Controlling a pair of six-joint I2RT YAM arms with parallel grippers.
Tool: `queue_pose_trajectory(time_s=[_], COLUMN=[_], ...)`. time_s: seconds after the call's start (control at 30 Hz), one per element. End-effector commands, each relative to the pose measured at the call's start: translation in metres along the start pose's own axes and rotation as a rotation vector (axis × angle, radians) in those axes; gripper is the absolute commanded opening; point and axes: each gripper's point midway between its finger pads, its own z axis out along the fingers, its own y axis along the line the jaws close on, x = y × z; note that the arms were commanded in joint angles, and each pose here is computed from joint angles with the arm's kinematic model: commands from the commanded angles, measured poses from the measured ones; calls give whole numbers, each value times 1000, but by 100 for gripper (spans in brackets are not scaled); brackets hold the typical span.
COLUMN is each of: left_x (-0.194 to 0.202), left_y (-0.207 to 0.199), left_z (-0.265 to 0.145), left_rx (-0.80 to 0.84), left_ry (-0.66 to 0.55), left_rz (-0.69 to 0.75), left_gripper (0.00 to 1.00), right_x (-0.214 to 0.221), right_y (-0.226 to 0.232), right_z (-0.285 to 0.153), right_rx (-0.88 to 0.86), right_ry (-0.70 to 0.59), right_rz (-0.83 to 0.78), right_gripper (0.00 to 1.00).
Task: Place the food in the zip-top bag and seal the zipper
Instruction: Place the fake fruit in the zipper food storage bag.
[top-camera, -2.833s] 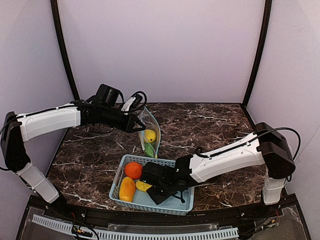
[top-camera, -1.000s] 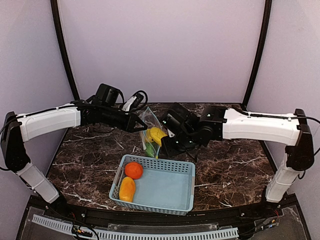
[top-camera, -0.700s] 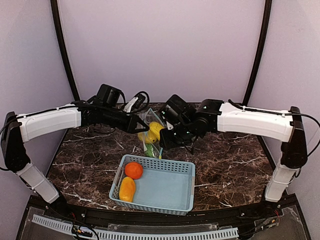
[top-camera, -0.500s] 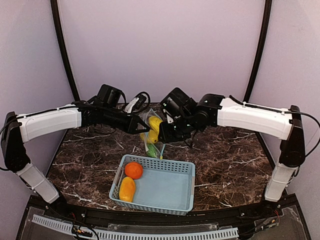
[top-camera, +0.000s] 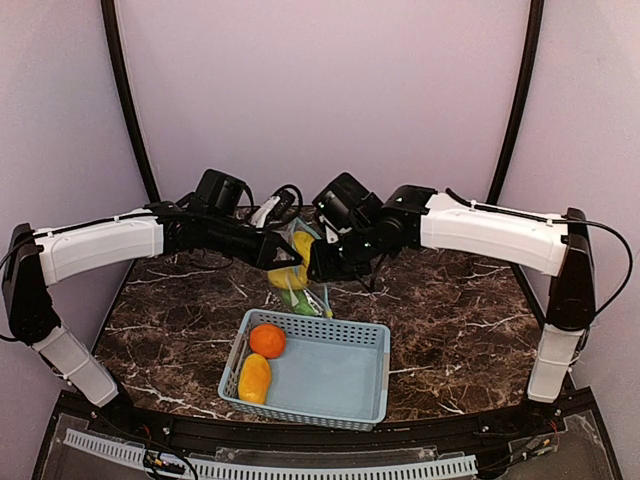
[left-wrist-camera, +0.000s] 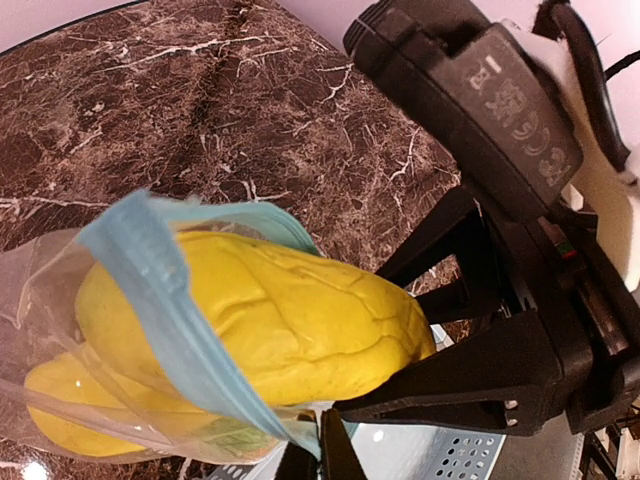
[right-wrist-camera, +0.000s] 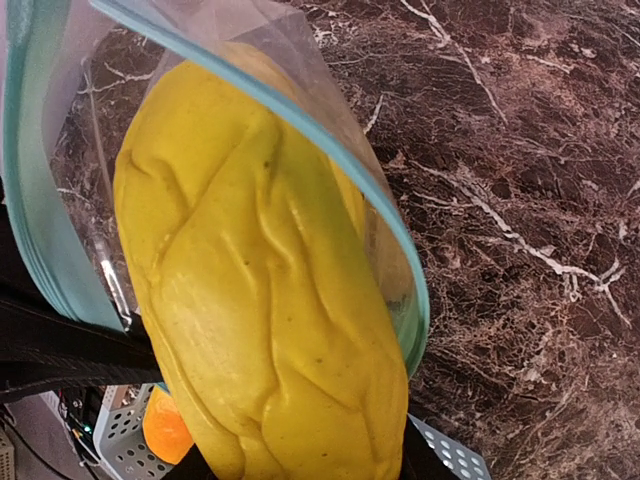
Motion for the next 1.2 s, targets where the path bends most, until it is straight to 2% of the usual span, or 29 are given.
queue_pose_trajectory(time_s=[0.0, 0.23, 0.5, 0.83, 1.17], left_x=[-7, -6, -6, -6, -6], left_y=[-6, 1, -6, -3, 6], left_z=[-5, -5, -5, -4, -7], left_rx=[-10, -51, -6, -21, -77], left_ry=[-23, -20, -21, -18, -18], left_rz=[30, 23, 28, 16, 9], left_gripper=[1, 1, 1, 1, 1], right_x=[-19, -19, -10, -16, -18], right_y=[13, 23, -2, -4, -6], right_z=[-11, -17, 11, 10, -9], right_rx=[-52, -101, 62, 86, 54], right_ry=[-45, -24, 36, 19, -45], right_rz=[27, 26, -6, -41, -40], right_gripper=[38, 39, 43, 64, 66])
